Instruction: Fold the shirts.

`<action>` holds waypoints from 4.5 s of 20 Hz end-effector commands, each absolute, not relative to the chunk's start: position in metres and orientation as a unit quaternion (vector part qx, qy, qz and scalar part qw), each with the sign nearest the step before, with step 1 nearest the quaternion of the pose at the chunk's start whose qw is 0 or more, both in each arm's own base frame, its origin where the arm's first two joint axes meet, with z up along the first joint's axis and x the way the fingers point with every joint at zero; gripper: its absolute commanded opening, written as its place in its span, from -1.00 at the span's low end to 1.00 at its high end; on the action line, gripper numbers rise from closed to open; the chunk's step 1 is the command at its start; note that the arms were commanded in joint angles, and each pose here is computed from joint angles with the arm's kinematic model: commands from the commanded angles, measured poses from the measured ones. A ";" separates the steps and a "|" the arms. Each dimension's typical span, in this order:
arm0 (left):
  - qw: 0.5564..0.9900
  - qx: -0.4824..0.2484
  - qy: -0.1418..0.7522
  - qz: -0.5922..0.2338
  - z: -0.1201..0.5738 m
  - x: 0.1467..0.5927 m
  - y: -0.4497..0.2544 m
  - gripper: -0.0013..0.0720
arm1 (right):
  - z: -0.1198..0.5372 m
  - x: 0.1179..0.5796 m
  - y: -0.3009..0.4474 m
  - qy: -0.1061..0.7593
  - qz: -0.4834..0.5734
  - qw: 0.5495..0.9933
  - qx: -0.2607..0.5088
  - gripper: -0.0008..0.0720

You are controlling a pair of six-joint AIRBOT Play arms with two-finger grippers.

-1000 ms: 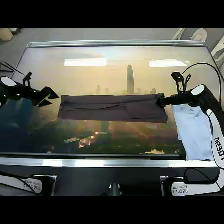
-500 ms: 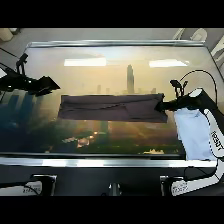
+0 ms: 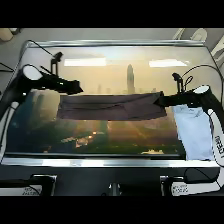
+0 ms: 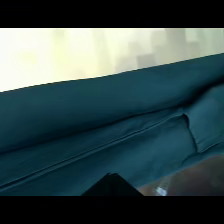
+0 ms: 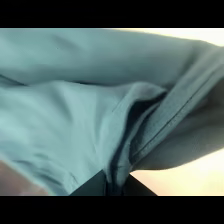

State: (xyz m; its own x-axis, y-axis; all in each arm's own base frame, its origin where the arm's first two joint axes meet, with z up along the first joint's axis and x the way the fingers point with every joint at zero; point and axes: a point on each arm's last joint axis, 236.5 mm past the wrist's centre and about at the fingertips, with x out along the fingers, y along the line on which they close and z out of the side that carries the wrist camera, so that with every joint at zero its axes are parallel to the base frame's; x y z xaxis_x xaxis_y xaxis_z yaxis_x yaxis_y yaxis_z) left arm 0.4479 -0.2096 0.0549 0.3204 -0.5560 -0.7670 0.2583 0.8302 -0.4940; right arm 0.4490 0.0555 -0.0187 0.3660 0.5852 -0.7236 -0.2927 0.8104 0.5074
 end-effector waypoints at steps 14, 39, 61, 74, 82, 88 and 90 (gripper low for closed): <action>0.632 -0.371 0.603 -0.316 -0.067 0.357 -0.487 -0.89 | 0.216 0.346 0.110 0.341 0.337 0.867 0.135 -0.93; 0.903 -0.226 0.219 -0.291 0.310 0.423 -0.175 -0.89 | 0.062 0.439 0.299 0.406 0.469 0.743 0.251 0.82; 0.912 -0.198 0.232 -0.275 0.296 0.427 -0.168 -0.89 | 0.004 0.427 0.175 0.484 0.378 0.761 0.211 -0.93; 0.910 -0.198 0.244 -0.271 0.284 0.435 -0.168 -0.89 | 0.151 0.468 -0.126 0.378 0.159 0.886 0.219 -0.93; 0.907 -0.193 0.246 -0.281 0.284 0.431 -0.177 -0.89 | 0.170 0.403 -0.192 0.387 0.083 0.880 0.262 -0.93; 0.904 -0.191 0.248 -0.291 0.284 0.427 -0.186 -0.89 | 0.111 0.300 -0.226 0.588 -0.045 0.784 0.195 -0.93; 0.903 -0.190 0.249 -0.295 0.284 0.426 -0.190 -0.89 | 0.085 0.267 -0.226 0.640 -0.067 0.740 0.196 -0.93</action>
State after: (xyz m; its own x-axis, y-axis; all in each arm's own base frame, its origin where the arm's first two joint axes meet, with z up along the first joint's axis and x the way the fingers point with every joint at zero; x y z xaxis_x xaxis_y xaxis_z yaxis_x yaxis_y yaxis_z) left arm 0.4276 -0.1849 0.2843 0.7096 -0.6190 -0.3366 0.4293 0.7586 -0.4901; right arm 0.3260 -0.2133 0.1155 0.4034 0.2179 -0.8887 0.2428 0.9109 0.3336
